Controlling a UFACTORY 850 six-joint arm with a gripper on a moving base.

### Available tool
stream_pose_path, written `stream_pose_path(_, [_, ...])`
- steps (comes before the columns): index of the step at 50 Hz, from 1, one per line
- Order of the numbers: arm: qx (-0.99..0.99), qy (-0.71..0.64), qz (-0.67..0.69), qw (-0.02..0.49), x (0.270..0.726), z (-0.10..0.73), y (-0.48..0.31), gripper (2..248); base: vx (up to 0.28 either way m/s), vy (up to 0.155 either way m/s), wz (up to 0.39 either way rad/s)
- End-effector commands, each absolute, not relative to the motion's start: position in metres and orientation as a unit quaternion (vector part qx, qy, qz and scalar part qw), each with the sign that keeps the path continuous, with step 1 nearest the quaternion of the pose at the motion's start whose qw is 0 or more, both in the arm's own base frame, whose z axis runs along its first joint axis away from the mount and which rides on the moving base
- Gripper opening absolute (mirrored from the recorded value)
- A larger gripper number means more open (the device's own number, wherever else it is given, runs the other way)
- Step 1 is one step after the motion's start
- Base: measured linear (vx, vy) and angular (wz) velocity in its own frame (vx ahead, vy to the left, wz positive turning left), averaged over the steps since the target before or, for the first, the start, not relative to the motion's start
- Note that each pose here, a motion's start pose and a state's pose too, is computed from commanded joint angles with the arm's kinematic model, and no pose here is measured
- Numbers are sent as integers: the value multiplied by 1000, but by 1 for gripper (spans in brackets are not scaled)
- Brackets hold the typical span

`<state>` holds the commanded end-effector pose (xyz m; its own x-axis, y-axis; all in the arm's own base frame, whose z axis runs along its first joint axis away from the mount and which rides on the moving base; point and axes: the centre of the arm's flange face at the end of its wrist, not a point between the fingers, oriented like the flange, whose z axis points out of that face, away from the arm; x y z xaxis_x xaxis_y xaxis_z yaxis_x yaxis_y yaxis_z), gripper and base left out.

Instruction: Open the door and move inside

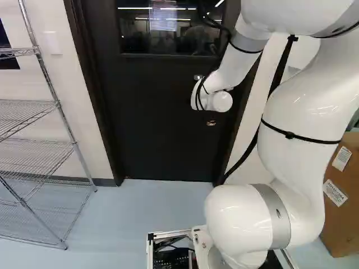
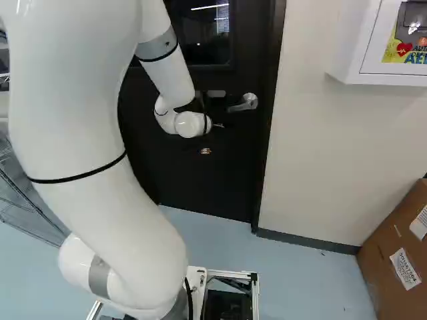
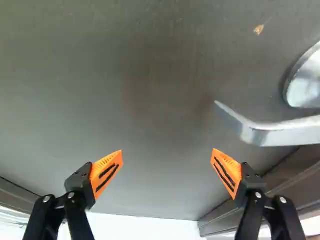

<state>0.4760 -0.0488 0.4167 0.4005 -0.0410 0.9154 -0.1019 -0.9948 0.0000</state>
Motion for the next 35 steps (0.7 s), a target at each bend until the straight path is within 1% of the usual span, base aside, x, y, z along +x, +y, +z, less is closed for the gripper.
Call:
stream_pose_path(20, [841,-43,539,28,476,409,-49,247,0,0,0])
stream_pose_path(35, [835,-41,548,27,448,422,-44,247,0,0,0])
